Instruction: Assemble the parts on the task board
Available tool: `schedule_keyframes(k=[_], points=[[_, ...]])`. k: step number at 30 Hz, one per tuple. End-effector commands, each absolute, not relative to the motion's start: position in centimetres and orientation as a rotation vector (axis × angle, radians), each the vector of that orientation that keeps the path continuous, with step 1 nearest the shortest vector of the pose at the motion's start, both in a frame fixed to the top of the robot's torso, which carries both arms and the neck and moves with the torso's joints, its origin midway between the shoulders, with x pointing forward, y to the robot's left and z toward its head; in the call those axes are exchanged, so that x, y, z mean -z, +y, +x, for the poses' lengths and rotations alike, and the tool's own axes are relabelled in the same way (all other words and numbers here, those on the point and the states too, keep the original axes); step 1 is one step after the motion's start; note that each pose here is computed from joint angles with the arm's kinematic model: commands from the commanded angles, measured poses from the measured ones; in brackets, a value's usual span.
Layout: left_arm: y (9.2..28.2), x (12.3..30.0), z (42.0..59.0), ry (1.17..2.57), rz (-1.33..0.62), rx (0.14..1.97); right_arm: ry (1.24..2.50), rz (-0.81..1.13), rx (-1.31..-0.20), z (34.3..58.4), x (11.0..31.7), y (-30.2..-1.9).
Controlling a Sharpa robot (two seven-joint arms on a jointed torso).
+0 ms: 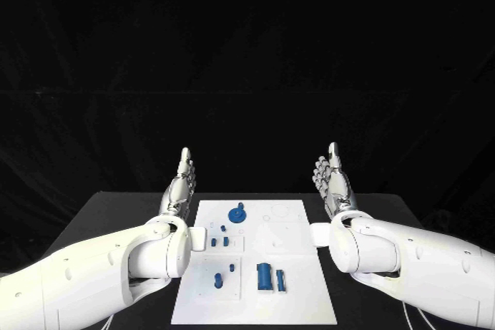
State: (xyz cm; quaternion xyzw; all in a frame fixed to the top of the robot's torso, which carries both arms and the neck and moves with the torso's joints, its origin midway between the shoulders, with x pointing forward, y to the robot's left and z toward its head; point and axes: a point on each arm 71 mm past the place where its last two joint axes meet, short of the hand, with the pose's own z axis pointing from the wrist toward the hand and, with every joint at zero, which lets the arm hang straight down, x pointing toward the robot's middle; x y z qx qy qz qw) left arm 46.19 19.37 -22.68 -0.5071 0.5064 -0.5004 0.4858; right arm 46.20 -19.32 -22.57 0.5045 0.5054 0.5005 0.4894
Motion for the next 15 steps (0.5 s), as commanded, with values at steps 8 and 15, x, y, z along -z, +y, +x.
schedule_keyframes(k=[8, 15], points=[[19.24, 22.42, 46.18, 1.218, -1.209, 1.229, 1.218, 1.209, -1.229, 46.18, 22.42, -19.24], [19.24, 22.42, 46.18, 1.218, -1.209, 1.229, 1.218, 1.209, -1.229, 46.18, 22.42, -19.24]])
